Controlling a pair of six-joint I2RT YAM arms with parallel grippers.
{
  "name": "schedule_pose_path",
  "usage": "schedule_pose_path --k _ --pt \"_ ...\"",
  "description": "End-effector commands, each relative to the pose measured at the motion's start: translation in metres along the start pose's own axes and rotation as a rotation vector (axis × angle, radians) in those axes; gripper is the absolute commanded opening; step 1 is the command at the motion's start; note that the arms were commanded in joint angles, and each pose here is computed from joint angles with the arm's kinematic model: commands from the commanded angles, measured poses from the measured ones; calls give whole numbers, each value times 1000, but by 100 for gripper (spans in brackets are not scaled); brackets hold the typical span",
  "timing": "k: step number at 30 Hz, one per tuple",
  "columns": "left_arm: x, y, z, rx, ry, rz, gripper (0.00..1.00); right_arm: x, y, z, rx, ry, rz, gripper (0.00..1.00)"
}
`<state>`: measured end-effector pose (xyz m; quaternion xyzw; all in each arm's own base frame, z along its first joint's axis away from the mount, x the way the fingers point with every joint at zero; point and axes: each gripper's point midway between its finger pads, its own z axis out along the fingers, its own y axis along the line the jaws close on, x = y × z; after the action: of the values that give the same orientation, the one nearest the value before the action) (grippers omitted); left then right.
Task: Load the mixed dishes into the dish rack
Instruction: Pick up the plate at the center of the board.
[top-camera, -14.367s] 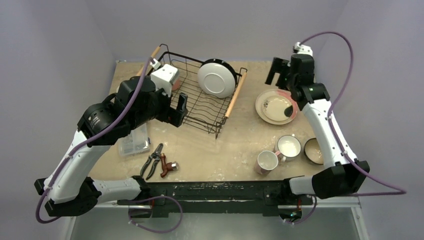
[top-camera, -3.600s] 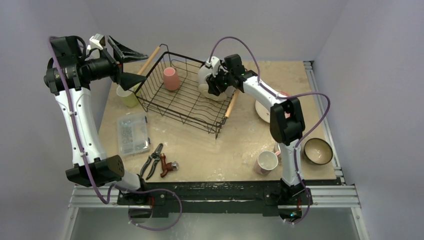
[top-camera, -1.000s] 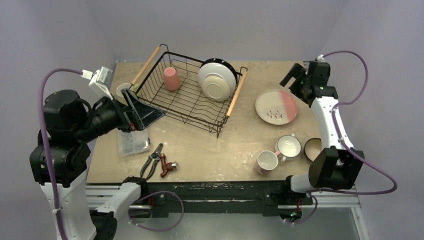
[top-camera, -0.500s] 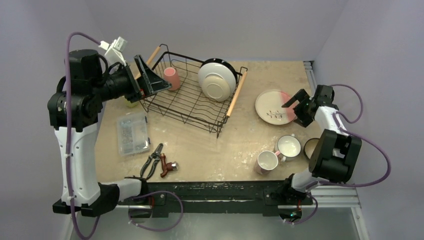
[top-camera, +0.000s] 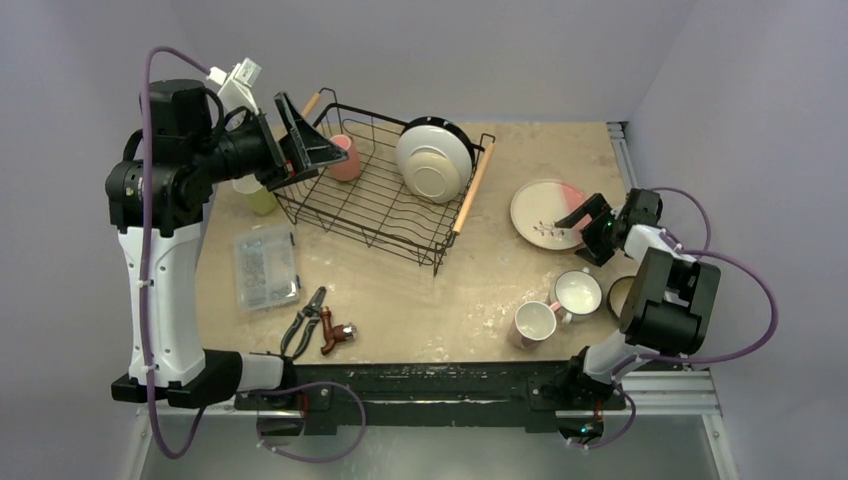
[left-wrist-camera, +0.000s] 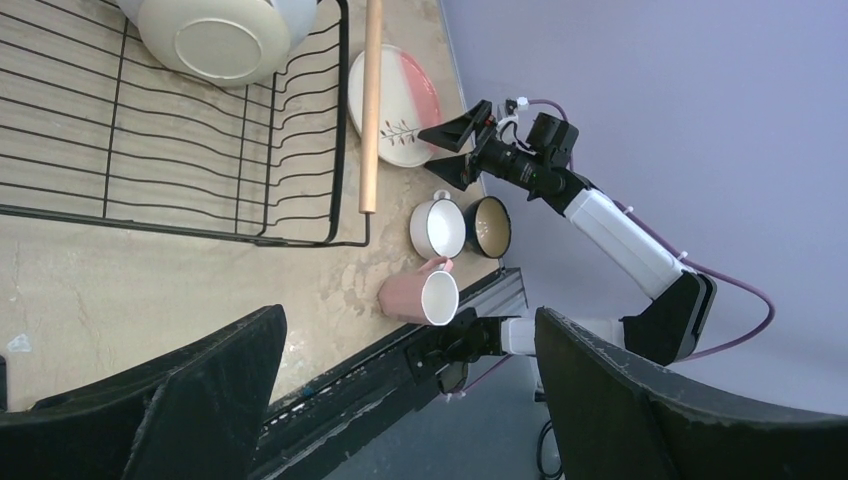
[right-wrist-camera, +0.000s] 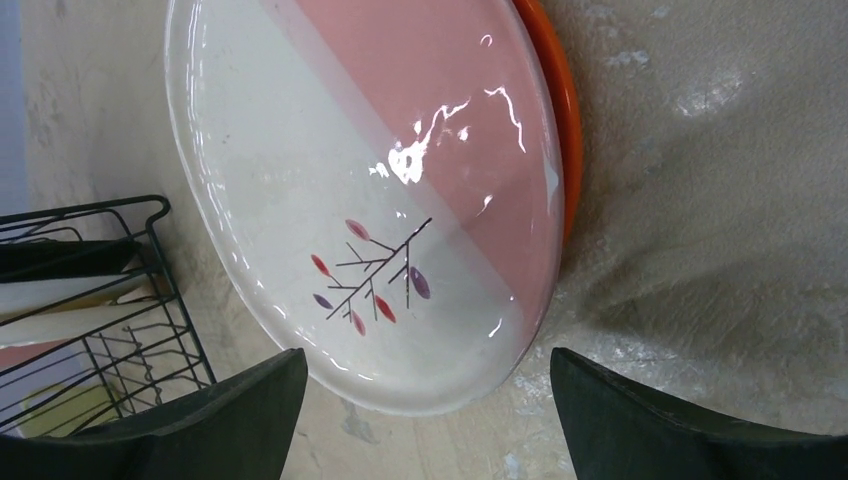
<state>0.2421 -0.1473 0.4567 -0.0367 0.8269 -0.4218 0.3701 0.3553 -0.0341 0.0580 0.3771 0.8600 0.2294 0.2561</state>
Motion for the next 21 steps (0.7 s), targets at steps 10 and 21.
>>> schedule_pose_path --k 10,21 --pt "-10 -11 1 43 -19 36 93 9 14 14 -243 6 42 85" --pt "-11 -11 3 47 -18 19 93 11 -2 18 -269 2 106 66"
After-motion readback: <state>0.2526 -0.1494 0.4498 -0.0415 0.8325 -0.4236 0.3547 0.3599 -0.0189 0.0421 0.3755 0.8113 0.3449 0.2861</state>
